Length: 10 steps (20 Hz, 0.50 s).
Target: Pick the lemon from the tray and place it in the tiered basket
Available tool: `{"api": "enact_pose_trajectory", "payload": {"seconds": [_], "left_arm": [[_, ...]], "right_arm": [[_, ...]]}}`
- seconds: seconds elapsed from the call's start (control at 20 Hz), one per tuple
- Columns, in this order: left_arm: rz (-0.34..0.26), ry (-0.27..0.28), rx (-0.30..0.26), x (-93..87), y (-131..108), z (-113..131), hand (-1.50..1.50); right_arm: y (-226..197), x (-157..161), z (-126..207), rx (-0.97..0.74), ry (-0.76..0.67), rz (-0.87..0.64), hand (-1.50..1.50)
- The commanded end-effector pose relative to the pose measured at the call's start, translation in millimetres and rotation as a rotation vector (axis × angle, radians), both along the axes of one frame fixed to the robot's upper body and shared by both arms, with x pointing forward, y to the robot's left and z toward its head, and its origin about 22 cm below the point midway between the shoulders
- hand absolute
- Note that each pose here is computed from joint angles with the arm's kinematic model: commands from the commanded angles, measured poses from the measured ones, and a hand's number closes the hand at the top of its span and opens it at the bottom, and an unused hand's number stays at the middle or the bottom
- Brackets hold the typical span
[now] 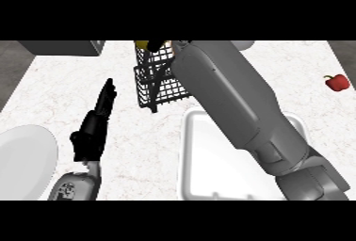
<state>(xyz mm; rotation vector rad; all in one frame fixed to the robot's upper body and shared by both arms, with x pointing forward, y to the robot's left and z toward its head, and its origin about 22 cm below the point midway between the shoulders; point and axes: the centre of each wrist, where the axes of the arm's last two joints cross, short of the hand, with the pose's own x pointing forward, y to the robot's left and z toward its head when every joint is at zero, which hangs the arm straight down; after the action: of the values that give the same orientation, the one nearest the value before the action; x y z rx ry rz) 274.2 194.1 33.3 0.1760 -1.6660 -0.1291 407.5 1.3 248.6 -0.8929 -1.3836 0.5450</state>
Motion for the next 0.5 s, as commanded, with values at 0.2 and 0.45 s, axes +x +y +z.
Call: {"api": "enact_pose_trajectory", "payload": {"seconds": [0.2,0.45], "left_arm": [[0.025,0.003,-0.010,-5.9,19,-8,0.00],[0.074,0.008,-0.007,-13.7,13,-15,0.00]], "right_arm": [[-52,5,16,0.251,-0.113,-0.220,-1.50],[-125,-5,11,0.381,-0.130,-0.301,-1.50]]}}
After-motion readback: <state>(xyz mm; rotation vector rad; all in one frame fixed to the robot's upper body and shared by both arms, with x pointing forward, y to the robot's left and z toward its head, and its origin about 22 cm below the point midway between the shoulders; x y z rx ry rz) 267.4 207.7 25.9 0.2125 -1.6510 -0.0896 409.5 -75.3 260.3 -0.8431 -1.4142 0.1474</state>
